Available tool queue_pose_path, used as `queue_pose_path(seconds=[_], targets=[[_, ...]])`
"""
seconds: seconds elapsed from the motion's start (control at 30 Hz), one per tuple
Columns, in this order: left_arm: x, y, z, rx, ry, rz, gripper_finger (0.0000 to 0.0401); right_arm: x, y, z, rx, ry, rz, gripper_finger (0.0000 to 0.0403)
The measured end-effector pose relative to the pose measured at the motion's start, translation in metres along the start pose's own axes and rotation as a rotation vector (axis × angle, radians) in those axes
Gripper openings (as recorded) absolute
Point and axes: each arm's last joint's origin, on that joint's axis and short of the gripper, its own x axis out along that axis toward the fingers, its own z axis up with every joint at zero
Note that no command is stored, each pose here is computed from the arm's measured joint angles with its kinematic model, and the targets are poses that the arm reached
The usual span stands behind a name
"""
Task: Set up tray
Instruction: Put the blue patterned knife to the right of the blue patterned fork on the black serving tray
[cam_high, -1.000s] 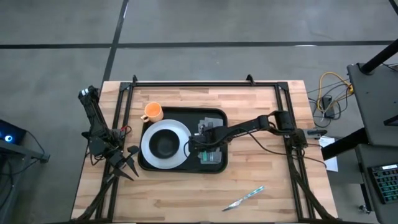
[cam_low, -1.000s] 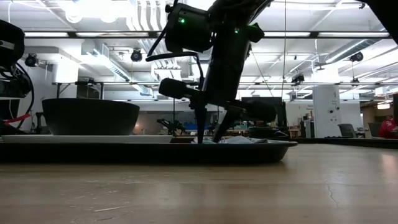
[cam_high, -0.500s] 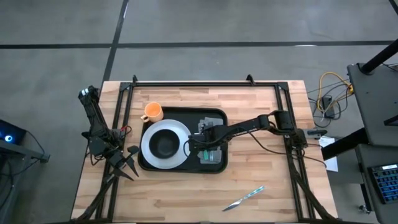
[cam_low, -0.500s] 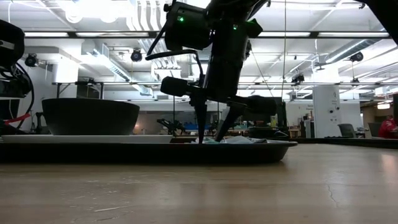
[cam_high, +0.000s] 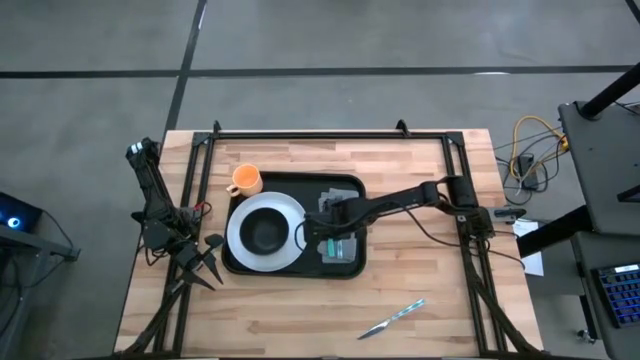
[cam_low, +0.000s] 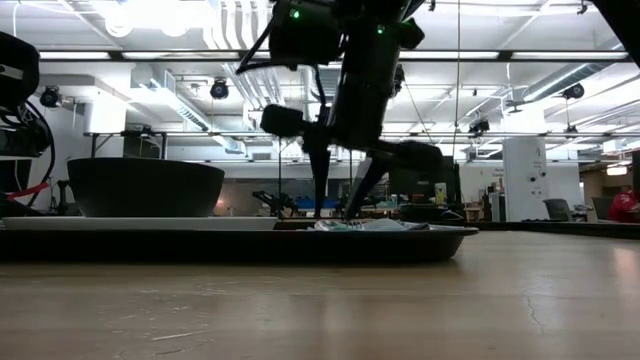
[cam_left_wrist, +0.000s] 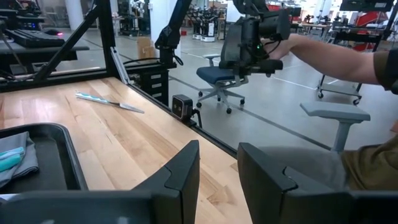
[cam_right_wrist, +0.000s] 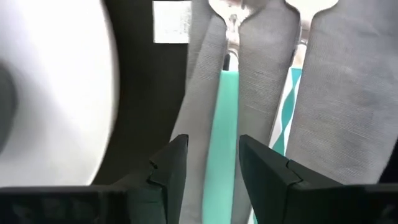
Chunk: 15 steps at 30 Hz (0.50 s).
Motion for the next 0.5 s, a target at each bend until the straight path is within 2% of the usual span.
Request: queue_pose_path(seconds=[0.23, 0.5], targets=[[0.0, 0.0, 0.0, 0.0, 0.0, 0.0, 0.0091, -0.028, -0.004, 0.003, -0.08, 0.0, 0.01, 0.0128], [0.0, 0.0, 0.0, 0.0, 0.0, 0.001, 0.0091, -0.047, -0.005, -0.006, -0.412, 0.059, 0.055, 0.0134]])
